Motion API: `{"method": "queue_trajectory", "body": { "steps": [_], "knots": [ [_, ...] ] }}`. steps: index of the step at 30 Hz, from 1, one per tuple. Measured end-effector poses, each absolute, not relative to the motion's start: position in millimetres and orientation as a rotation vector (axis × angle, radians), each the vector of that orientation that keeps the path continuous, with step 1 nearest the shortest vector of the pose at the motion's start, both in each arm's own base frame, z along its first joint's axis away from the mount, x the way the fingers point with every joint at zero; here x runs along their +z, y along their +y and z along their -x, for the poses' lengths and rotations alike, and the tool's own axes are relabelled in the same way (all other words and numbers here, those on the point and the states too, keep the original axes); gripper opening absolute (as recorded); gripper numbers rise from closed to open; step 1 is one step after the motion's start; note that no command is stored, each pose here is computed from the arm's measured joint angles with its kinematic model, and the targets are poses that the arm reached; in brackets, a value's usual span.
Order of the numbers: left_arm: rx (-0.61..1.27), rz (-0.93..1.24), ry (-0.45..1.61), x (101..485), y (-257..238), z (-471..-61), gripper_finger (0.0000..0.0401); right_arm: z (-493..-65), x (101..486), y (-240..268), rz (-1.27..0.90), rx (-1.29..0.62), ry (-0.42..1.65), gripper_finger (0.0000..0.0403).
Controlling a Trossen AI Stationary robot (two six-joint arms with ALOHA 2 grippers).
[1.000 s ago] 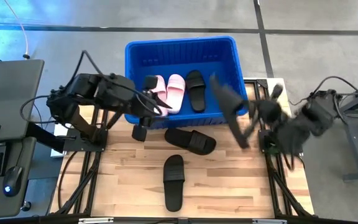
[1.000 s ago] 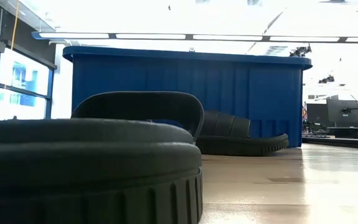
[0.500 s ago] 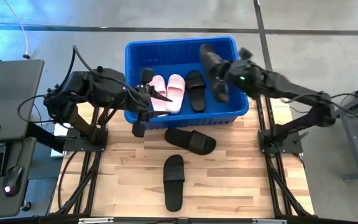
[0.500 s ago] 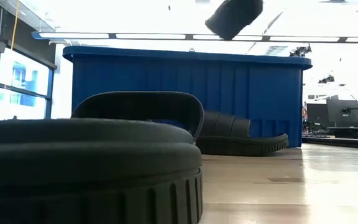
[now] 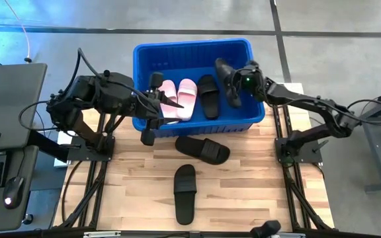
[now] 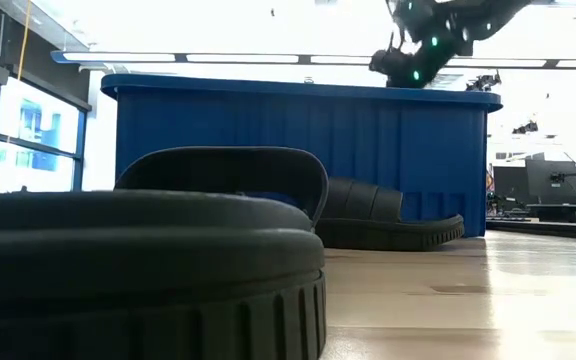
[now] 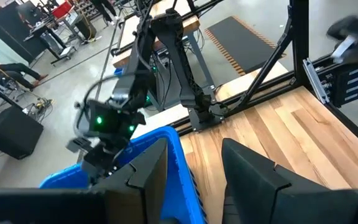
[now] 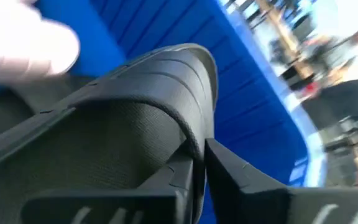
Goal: Pick and place slides into bin
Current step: Put the black slide into the blue container
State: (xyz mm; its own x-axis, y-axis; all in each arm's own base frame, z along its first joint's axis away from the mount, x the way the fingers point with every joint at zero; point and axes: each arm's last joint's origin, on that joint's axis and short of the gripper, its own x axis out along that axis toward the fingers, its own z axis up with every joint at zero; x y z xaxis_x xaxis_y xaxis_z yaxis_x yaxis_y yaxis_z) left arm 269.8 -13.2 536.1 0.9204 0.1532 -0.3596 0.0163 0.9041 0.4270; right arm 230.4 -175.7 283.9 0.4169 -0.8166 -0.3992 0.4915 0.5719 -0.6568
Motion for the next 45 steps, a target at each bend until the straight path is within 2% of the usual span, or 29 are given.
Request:
{"method": "queue_trajectory", "body": {
  "steps": [5, 15, 21, 25, 32, 38, 45],
  "knots": [
    [0.073, -0.434, 0.398, 536, -13, -270, 0.0143, -226, 250, -192, 0.346, -0.816, 0.807, 0.0065],
    [0.080, -0.398, 0.396, 536, -13, -270, 0.0143, -246, 191, -215, 0.177, -0.814, 0.885, 0.0144],
    [0.082, -0.368, 0.415, 534, -13, -269, 0.0143, -251, 183, -215, 0.061, -0.848, 0.844, 0.0183],
    [0.084, -0.349, 0.431, 533, -13, -269, 0.0143, -250, 198, -205, 0.080, -0.849, 0.811, 0.0190],
    [0.085, -0.338, 0.445, 531, -13, -268, 0.0143, -237, 266, -161, 0.013, -0.809, 0.555, 0.0189],
    [0.087, -0.299, 0.493, 527, -13, -266, 0.0143, -210, 318, -104, -0.166, -0.521, 0.332, 0.0186],
    [0.028, -0.222, 0.705, 498, -31, -280, 0.0143, -182, 348, -32, -0.246, 0.013, 0.256, 0.0174]
  ]
}}
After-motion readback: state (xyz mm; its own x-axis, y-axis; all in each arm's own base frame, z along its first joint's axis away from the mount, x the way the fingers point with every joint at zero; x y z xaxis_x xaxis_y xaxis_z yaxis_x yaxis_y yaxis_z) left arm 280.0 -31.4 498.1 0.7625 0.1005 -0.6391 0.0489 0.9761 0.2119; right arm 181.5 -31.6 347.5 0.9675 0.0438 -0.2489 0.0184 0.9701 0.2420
